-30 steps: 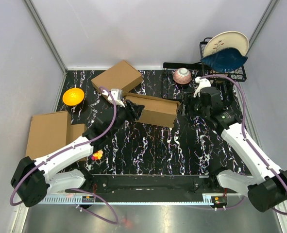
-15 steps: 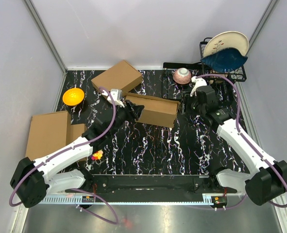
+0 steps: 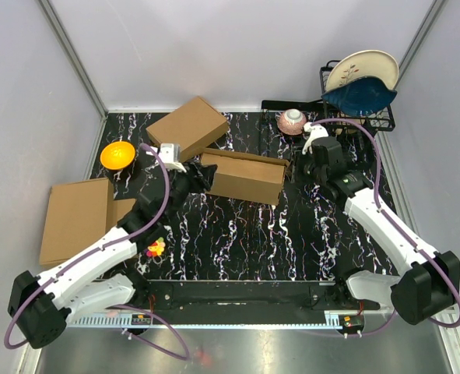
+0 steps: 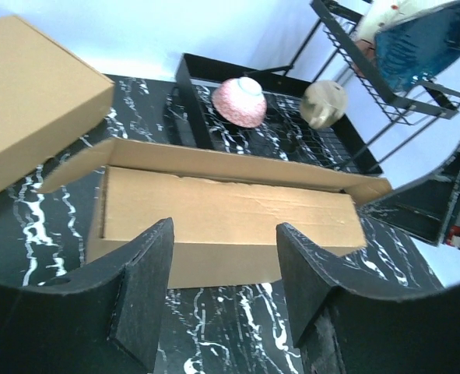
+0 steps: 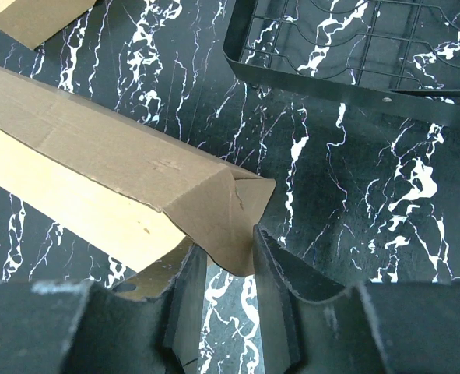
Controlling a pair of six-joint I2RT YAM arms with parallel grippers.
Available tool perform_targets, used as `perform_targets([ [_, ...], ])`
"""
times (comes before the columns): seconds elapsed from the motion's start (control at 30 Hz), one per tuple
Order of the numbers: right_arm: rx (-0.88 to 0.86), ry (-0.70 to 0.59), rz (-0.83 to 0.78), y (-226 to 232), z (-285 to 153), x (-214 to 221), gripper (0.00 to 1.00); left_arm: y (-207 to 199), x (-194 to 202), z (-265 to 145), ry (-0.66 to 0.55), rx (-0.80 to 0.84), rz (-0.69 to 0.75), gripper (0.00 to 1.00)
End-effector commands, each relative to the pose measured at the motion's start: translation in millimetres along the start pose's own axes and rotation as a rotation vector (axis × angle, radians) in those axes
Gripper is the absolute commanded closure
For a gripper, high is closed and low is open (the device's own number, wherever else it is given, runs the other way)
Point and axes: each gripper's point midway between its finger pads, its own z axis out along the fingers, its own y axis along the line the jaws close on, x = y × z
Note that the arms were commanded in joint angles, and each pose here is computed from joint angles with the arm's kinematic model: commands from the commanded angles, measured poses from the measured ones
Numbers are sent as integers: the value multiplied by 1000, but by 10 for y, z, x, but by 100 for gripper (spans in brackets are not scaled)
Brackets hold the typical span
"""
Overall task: Fold the paper box
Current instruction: Adjust the paper box at the center of the board.
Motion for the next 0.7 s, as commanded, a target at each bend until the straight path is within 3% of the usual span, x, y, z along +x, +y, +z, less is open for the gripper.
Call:
perform_targets([
  [0.0, -25, -42, -16, 52, -45, -64, 64, 249, -322, -56, -85, -120, 51, 41],
  [0.27, -26, -50, -9, 49, -88, -43, 64, 721, -470, -16, -85, -243, 119, 40],
  [0.43, -38, -43, 0, 79, -71, -45, 64, 753, -410, 69, -19, -191, 275, 40],
  [0.67, -43, -40, 3, 90, -65, -49, 64, 855, -411, 125, 26, -99, 384, 41],
])
